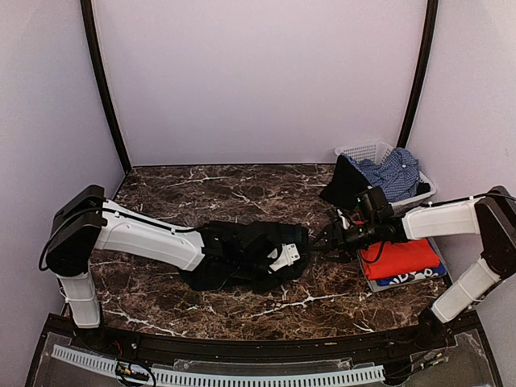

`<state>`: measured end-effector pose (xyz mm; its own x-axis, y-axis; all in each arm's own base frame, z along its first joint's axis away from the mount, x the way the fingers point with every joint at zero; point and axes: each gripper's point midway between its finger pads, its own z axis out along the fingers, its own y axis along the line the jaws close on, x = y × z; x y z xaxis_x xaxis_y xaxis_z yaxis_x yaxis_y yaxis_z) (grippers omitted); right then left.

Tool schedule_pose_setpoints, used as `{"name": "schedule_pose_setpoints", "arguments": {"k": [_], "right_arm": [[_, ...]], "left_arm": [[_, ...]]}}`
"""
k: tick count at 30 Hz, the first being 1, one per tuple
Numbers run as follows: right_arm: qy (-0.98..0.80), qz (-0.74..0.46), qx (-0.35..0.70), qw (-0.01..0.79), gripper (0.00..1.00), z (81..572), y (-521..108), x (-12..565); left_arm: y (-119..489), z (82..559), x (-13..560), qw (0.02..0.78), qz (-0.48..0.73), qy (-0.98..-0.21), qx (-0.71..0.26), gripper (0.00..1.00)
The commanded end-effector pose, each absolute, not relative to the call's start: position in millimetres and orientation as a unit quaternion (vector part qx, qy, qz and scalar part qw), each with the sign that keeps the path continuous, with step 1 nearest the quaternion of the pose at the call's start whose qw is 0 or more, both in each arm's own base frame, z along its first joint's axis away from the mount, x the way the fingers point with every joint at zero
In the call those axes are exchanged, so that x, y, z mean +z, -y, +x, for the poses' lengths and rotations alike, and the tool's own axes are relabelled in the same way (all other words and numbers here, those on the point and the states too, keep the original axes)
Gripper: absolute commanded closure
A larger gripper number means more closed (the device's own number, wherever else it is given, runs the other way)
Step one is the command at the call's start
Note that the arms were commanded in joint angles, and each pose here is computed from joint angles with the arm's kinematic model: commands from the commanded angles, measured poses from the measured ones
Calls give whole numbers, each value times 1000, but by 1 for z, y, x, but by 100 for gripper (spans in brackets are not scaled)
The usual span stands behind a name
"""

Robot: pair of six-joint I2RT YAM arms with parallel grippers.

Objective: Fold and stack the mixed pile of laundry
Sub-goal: Pick up the square-folded skirt from the center of the board.

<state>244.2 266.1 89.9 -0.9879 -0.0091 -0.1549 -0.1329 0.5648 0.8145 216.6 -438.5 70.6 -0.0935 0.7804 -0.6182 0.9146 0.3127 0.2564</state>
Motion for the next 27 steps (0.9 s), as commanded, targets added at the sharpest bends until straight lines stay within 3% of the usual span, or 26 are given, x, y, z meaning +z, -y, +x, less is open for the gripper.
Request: {"name": "schedule_pose_setpoints", "arguments": {"k": [1, 9, 11, 15, 17, 27], "right_arm": [[-879, -35, 469, 75, 37, 247, -264, 91], [-879, -29, 472, 59, 37, 247, -267, 75], [-880, -28, 471, 58, 36, 247, -267, 73], [-877, -29, 477, 48, 34, 246, -270, 70], [-875, -30, 481, 43, 34, 243, -275, 69], [-866, -27, 498, 23, 23, 236, -293, 74]], "left_arm": [[449, 217, 65, 349, 613, -704, -77, 45], [448, 213, 27, 322, 619, -713, -73, 51], [447, 212, 25, 318, 613, -718, -87, 57], [454, 215, 44, 347, 587, -722, -121, 82], [456, 219, 57, 363, 565, -727, -142, 90], [453, 229, 80, 382, 526, -736, -188, 96]]}}
